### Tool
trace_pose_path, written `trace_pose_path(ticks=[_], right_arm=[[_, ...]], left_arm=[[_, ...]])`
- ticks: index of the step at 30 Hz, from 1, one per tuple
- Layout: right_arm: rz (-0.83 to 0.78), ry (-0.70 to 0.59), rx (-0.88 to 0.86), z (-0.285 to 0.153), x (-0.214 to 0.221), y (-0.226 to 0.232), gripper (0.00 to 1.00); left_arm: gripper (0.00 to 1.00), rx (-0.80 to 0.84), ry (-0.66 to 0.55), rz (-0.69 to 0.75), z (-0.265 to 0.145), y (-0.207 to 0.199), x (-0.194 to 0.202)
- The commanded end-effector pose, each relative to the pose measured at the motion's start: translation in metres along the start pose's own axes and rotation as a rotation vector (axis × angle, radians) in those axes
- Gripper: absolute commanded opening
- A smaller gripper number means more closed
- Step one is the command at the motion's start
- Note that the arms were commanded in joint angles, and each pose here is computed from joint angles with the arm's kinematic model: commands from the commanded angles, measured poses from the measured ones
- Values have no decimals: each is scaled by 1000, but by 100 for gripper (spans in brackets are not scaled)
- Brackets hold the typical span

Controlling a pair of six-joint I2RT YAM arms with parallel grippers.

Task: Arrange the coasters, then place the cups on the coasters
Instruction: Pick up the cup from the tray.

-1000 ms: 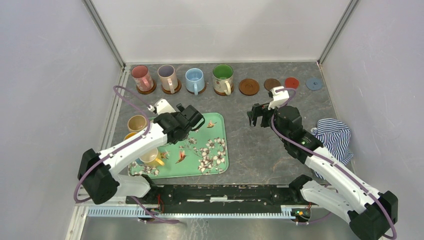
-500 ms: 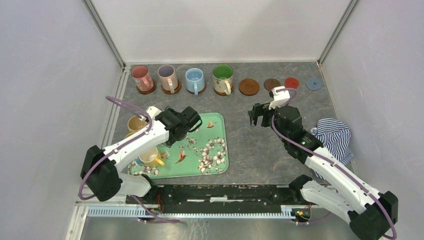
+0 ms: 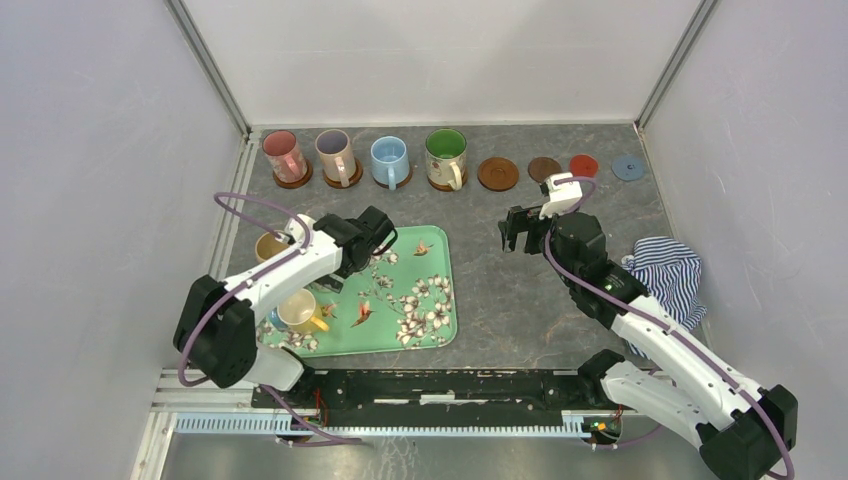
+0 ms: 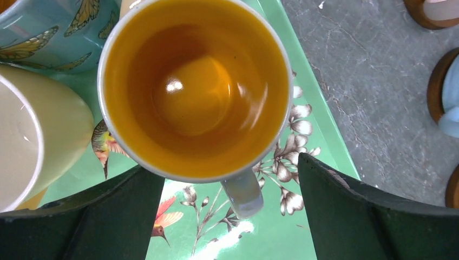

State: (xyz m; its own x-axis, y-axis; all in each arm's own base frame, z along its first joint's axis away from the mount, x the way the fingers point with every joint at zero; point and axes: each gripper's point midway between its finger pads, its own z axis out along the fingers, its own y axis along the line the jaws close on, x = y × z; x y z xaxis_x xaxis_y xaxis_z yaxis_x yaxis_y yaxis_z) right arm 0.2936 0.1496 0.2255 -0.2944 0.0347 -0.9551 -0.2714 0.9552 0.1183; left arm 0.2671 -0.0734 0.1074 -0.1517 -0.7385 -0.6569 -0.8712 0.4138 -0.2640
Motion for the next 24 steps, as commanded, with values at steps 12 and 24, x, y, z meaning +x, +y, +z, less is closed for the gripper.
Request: trace_pose_path(ticks=[12, 24], right_arm=[[1, -28, 14, -3, -6, -3, 98], [4, -23, 14, -2, -1, -3, 98]], left_arm=[[75, -29, 12, 49, 18, -4, 17], [48, -1, 87, 138, 11, -7, 27]])
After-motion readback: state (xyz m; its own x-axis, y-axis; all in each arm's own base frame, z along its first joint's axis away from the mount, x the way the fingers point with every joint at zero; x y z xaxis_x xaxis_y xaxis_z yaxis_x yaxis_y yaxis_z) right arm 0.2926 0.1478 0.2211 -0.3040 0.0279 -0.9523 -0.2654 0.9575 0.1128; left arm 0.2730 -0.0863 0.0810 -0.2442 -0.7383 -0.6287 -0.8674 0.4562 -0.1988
